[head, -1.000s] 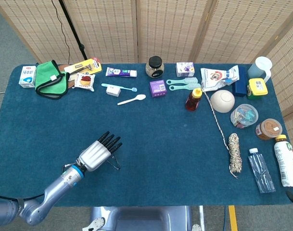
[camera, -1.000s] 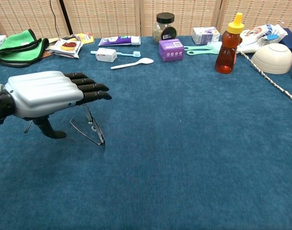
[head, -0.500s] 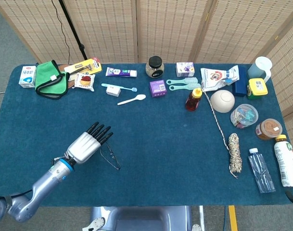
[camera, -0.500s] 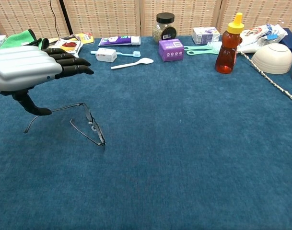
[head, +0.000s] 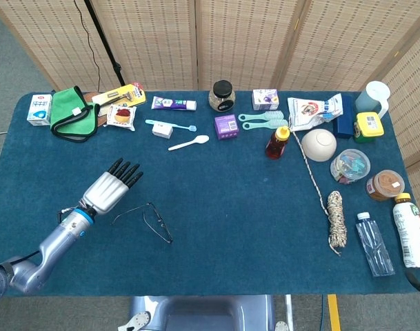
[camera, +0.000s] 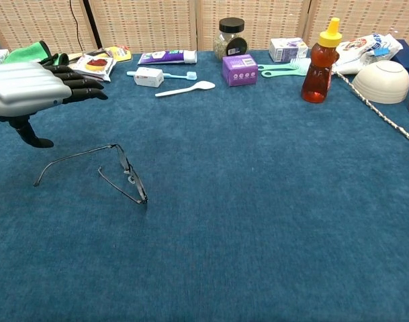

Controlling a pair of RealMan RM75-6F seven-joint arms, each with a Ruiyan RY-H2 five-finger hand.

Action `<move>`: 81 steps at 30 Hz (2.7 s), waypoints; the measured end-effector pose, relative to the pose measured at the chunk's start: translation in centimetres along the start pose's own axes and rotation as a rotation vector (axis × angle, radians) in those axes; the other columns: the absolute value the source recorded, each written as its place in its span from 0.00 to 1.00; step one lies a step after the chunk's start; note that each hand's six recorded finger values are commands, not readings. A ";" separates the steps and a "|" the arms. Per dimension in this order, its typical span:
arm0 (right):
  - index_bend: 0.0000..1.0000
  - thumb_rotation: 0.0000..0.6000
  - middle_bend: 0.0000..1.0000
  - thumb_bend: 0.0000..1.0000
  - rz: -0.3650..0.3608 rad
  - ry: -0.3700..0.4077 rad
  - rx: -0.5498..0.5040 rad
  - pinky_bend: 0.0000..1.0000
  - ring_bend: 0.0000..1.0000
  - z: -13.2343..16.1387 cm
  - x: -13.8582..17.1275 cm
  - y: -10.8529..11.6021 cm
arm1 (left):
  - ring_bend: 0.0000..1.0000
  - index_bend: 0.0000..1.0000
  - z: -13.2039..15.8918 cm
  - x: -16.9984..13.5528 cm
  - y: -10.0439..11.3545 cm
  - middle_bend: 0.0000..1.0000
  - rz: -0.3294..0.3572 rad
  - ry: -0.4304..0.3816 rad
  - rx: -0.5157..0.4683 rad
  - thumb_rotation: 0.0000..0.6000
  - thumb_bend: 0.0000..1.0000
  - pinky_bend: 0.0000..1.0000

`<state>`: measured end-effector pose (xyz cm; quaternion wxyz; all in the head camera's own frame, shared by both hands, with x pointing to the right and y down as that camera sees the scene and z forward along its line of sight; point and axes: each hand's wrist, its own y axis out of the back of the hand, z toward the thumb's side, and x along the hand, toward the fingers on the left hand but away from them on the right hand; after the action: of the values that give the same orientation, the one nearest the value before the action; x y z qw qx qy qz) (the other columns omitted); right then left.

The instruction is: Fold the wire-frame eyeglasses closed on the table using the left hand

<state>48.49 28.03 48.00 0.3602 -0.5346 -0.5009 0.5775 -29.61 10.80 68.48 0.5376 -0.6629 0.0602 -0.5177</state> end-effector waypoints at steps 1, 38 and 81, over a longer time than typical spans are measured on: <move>0.10 1.00 0.00 0.02 0.000 0.000 0.001 0.02 0.00 0.0 0.0 0.0 | 0.00 0.00 0.1 0.1 -0.1 0.00 -0.001 -0.003 0.001 1.00 0.20 0.00; 0.10 1.00 0.00 0.02 -0.017 -0.025 -0.006 0.02 0.00 -1.1 1.0 0.7 | 0.00 0.00 8.6 -2.6 1.0 0.00 0.017 -0.206 -0.038 1.00 0.20 0.00; 0.11 1.00 0.00 0.02 -0.014 -0.039 -0.018 0.02 0.00 -2.0 1.1 0.6 | 0.00 0.00 11.8 -0.2 4.8 0.00 0.034 -0.220 -0.285 1.00 0.20 0.00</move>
<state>50.36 29.36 47.33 0.3496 -0.5230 -0.5167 0.5808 -18.51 16.65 65.93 0.4501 -0.7841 0.0850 -0.4188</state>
